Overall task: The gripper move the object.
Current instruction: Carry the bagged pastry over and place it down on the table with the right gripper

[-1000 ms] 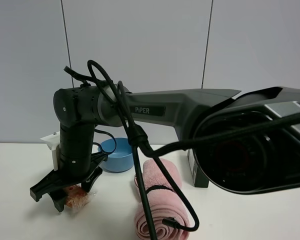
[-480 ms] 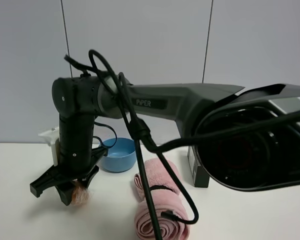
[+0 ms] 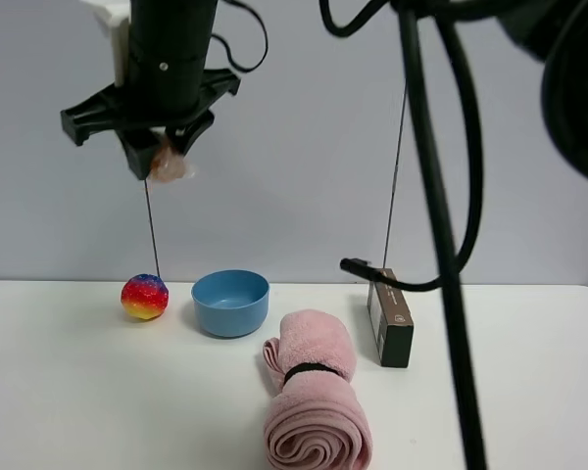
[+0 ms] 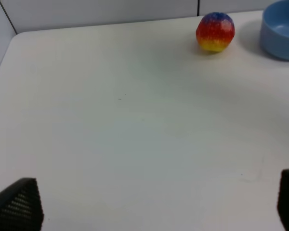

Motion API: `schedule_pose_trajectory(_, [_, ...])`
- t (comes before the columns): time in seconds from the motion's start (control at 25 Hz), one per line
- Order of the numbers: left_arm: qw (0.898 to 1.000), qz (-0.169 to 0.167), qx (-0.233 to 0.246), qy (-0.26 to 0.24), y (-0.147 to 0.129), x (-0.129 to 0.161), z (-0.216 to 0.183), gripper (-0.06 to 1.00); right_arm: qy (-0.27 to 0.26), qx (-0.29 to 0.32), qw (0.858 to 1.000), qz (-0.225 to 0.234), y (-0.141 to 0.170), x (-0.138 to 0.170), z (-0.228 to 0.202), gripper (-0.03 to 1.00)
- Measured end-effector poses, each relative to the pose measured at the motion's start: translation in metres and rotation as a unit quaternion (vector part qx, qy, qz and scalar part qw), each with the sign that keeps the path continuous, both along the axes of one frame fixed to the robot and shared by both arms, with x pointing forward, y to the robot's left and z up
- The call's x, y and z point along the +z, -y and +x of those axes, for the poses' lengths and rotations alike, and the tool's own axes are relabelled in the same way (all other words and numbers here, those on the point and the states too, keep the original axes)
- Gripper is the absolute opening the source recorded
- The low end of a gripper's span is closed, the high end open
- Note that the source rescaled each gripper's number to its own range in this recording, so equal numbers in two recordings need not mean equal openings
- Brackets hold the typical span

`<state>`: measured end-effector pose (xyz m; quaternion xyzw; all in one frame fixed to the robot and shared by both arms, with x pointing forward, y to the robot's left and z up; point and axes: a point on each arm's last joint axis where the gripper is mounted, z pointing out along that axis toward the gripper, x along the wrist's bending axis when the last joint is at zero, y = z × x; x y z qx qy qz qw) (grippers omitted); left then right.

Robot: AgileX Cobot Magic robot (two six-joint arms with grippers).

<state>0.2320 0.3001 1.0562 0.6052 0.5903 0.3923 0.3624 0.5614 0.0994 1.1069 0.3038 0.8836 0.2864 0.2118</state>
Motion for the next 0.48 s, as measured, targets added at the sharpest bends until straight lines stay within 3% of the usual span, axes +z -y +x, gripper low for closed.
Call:
schedule_pose_trajectory(0.28, [1.0,0.0,0.0,0.0,0.0,0.0,0.0,1.0,0.005,-0.092,0.996,0.008,0.041,0.004,0.041,0.0])
schedule_pose_trajectory(0.48, [1.0,0.0,0.0,0.0,0.0,0.0,0.0,1.0,-0.032,-0.137,0.99,-0.017,0.068,-0.023,0.069,0.0])
